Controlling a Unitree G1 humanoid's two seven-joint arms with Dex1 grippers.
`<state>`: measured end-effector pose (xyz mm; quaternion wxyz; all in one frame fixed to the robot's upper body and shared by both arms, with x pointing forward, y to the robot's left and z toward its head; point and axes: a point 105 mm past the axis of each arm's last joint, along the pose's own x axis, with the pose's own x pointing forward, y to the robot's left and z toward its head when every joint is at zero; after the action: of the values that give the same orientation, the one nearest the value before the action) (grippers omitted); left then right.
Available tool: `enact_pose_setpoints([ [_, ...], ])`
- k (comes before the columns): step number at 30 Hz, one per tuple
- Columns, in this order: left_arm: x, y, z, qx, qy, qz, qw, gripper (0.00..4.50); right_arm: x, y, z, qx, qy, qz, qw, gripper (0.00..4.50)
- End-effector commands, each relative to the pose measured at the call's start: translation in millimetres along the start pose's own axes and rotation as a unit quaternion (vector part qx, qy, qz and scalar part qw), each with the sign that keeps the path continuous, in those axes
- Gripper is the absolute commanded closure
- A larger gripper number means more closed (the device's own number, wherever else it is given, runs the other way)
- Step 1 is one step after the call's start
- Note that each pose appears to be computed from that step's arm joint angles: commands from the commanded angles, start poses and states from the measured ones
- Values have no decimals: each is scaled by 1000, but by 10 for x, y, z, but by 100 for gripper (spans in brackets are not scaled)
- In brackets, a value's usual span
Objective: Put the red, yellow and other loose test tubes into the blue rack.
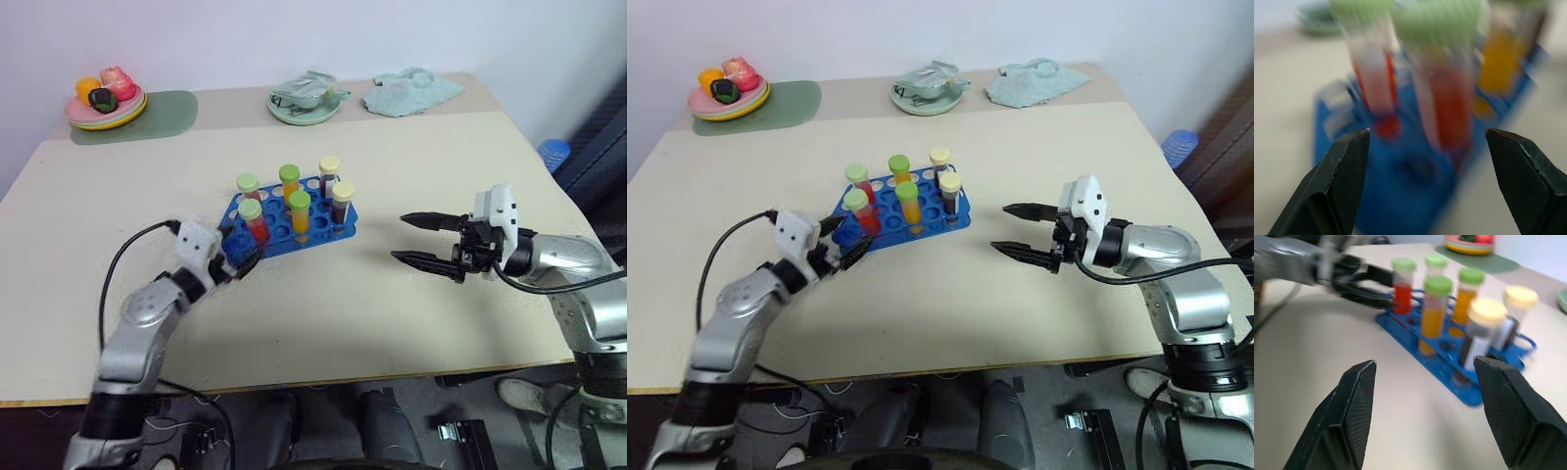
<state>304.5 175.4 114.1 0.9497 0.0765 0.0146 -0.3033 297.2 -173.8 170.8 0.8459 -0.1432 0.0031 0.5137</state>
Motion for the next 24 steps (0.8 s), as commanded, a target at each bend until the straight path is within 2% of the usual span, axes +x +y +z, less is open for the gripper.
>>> enact_pose_setpoints([
  [1,-143,16,263,36,-46,-24,998,68,-74,-103,7,-31,-12,-36,999,127],
  [7,-418,263,354,83,-62,-7,995,68,-522,-127,-258,-14,36,-84,996,127],
  [13,-600,299,457,115,-49,-57,991,68,-948,-105,-264,23,56,-73,996,127],
  [18,-708,183,438,97,-31,-111,989,68,-1064,-79,-180,29,49,-53,997,127],
  [24,-756,206,464,76,-28,-121,989,68,-1047,-48,-152,18,50,-47,997,127],
])
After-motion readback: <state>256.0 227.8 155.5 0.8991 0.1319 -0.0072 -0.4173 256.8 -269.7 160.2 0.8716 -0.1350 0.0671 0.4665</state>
